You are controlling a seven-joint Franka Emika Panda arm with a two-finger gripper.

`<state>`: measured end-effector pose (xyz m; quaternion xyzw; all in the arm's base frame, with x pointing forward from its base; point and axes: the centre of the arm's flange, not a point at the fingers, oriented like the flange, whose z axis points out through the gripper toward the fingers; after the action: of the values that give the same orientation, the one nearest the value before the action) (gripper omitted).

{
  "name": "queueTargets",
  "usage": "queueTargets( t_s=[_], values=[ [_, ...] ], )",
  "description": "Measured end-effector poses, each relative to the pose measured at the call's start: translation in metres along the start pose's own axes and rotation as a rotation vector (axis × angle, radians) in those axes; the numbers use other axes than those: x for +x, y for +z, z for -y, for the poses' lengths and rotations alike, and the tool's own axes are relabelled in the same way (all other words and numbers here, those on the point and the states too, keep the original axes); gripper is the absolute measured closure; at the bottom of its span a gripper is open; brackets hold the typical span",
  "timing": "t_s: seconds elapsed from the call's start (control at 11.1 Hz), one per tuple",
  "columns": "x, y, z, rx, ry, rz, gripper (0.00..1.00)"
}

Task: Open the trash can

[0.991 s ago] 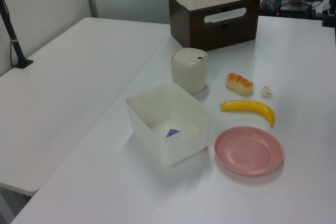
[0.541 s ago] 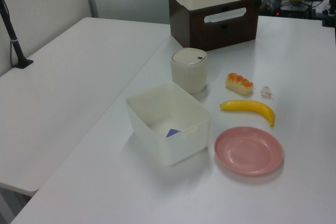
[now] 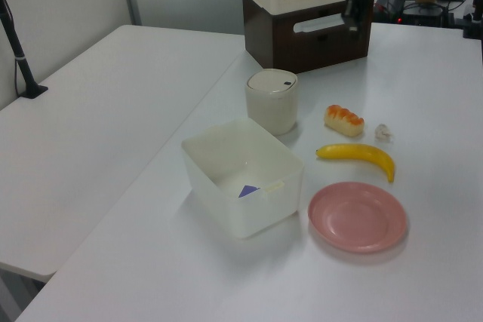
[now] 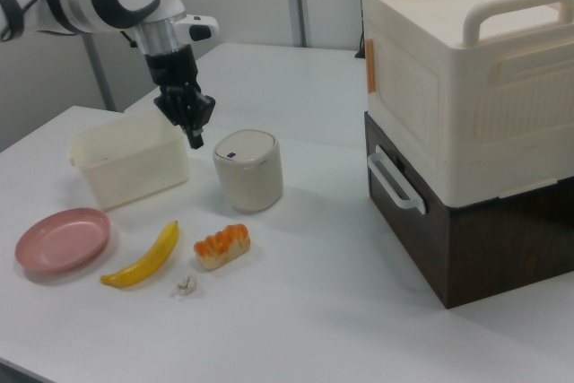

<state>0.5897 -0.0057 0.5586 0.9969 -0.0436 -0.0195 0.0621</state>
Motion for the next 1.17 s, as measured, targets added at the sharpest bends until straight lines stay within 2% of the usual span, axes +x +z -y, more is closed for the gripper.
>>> queueTargets(
  t_s=[0.27,0.45,0.81,1.17],
  values=[
    [0.045,0.008,0.009,0.03,0.179,-0.135,0.99],
    [0.071,0.026,0.016,0.048,0.283,-0.168,0.99],
    [0.105,0.057,0.063,0.033,0.362,-0.225,0.99],
    [0.114,0.087,0.084,-0.001,0.375,-0.217,0.99]
  ],
)
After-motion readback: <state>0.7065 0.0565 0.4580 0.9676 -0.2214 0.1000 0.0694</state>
